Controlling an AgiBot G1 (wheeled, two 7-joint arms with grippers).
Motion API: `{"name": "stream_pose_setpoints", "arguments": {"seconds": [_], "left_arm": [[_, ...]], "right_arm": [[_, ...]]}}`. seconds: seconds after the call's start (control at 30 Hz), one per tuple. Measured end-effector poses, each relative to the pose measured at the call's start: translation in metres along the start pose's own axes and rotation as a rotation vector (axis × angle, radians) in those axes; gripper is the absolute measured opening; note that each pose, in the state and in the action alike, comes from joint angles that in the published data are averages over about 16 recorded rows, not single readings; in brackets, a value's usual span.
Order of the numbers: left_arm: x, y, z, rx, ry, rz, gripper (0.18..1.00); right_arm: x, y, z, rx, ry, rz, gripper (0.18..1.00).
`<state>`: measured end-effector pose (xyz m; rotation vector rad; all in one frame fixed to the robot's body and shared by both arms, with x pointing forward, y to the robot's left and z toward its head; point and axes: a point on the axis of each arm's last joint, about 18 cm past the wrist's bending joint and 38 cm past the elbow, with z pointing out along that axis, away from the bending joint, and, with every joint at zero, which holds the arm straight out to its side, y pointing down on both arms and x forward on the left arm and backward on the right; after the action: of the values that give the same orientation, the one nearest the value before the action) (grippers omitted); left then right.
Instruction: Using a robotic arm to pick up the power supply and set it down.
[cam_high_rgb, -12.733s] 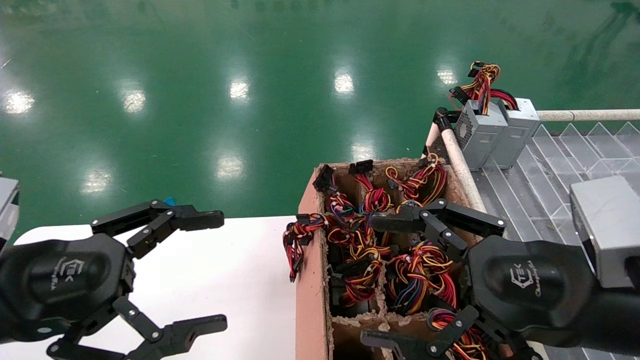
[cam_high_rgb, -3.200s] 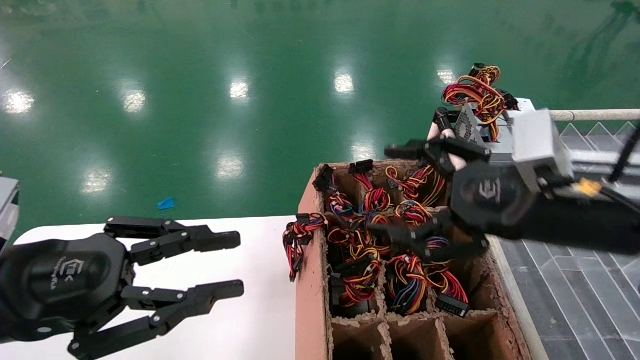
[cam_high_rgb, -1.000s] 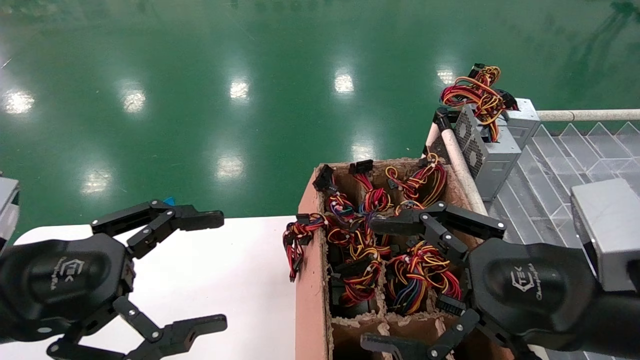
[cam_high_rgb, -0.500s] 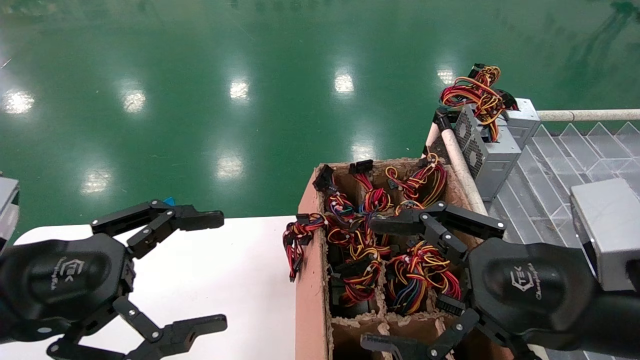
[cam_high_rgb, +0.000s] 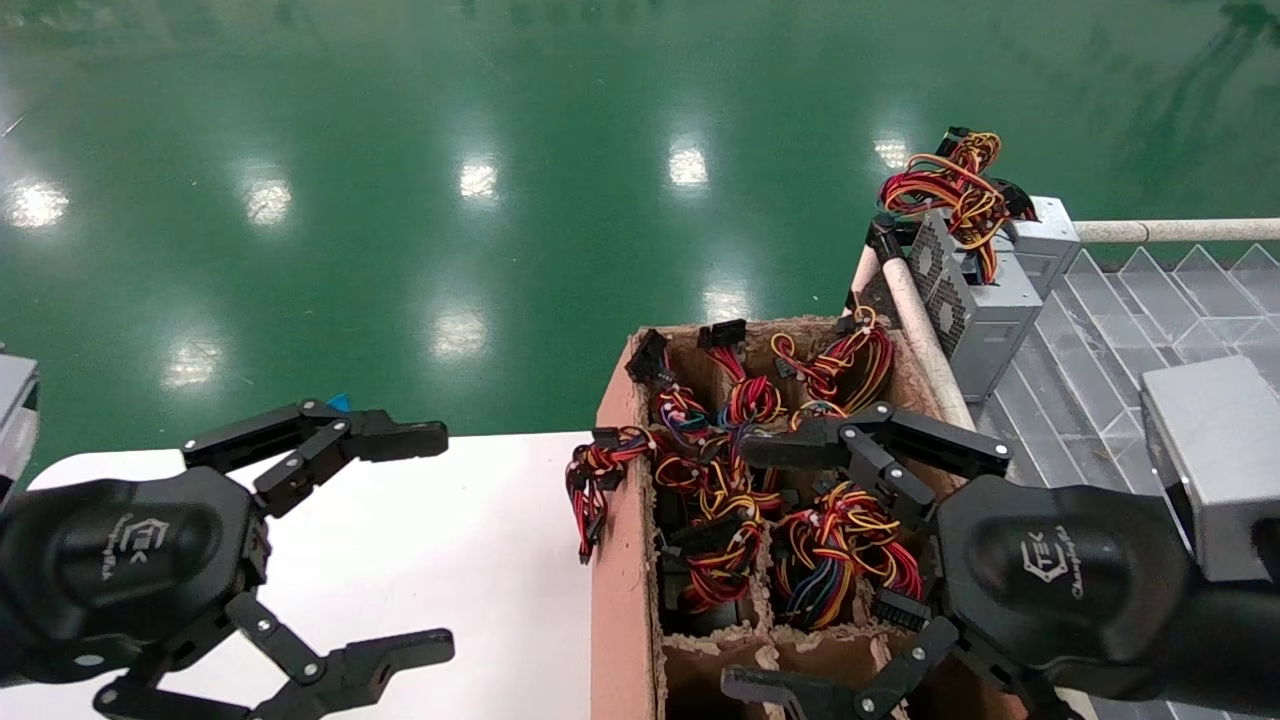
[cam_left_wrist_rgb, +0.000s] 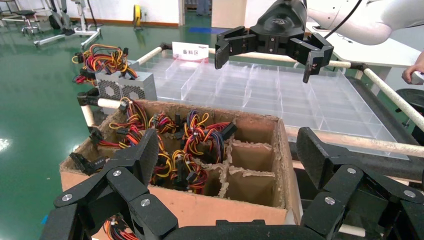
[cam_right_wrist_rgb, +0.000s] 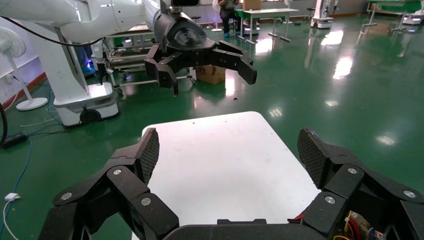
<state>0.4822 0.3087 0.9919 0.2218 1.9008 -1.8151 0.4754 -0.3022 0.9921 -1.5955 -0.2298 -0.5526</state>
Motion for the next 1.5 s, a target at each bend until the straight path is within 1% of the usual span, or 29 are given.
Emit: {"name": "stream_pose_setpoints", "arguments": {"seconds": [1.5], "left_arm": [[0.0000,0.0000,0.0000,0.000,0.000,0.000,1.001]], "right_arm": [[0.0000,0.0000,0.0000,0.000,0.000,0.000,1.000]]}}
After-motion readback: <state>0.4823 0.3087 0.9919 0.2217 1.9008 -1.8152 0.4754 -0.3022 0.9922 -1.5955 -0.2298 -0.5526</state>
